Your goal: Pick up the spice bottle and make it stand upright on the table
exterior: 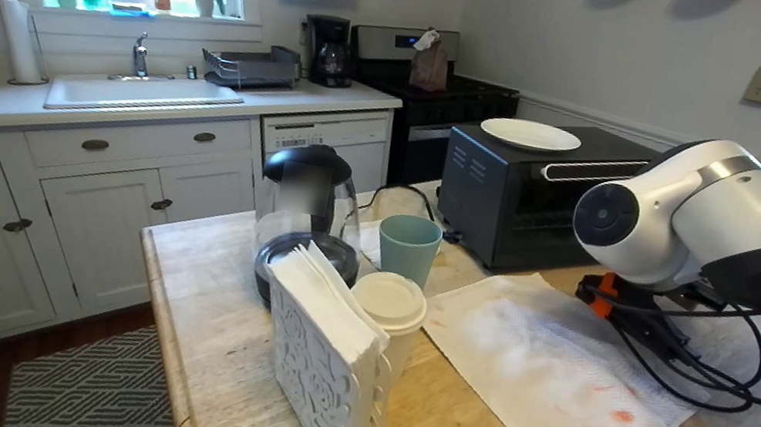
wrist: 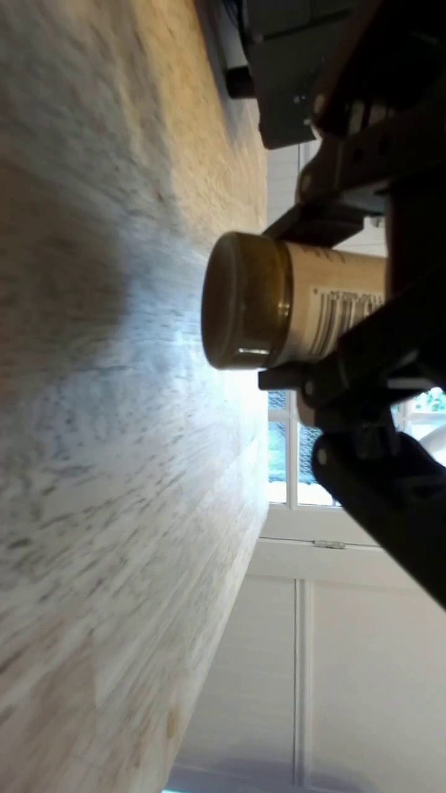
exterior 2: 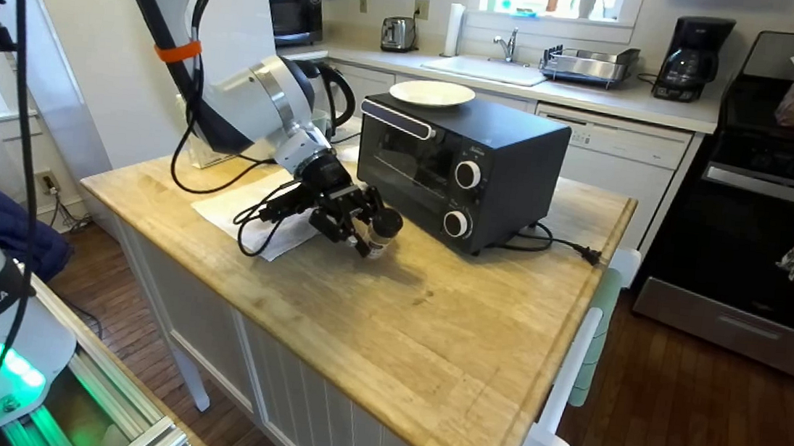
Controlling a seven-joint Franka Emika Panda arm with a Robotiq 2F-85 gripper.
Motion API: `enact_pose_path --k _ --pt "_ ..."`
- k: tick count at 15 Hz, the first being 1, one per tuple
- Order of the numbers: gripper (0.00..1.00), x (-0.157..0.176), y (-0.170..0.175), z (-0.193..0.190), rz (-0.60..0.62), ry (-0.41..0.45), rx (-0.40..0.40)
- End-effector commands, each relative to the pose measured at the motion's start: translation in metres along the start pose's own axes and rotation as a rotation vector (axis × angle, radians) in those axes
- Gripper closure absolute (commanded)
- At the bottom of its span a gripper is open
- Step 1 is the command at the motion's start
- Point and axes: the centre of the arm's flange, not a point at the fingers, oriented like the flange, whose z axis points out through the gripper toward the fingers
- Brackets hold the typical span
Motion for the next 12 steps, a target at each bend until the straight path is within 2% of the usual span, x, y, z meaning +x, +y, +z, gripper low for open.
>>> enact_pose_path --k 1,3,7,12 --pt "0.78 -0.013 -0.011 0.016 -0.008 -0.097 0.035" --pt "0.78 -0.009 -0.013 0.018 -0.017 -0.201 0.016" --pt "0.78 0.010 -0.017 0.018 -0.027 -0.315 0.016" --pt "0.78 0.019 -0.021 0.020 -0.110 -0.443 -0.012"
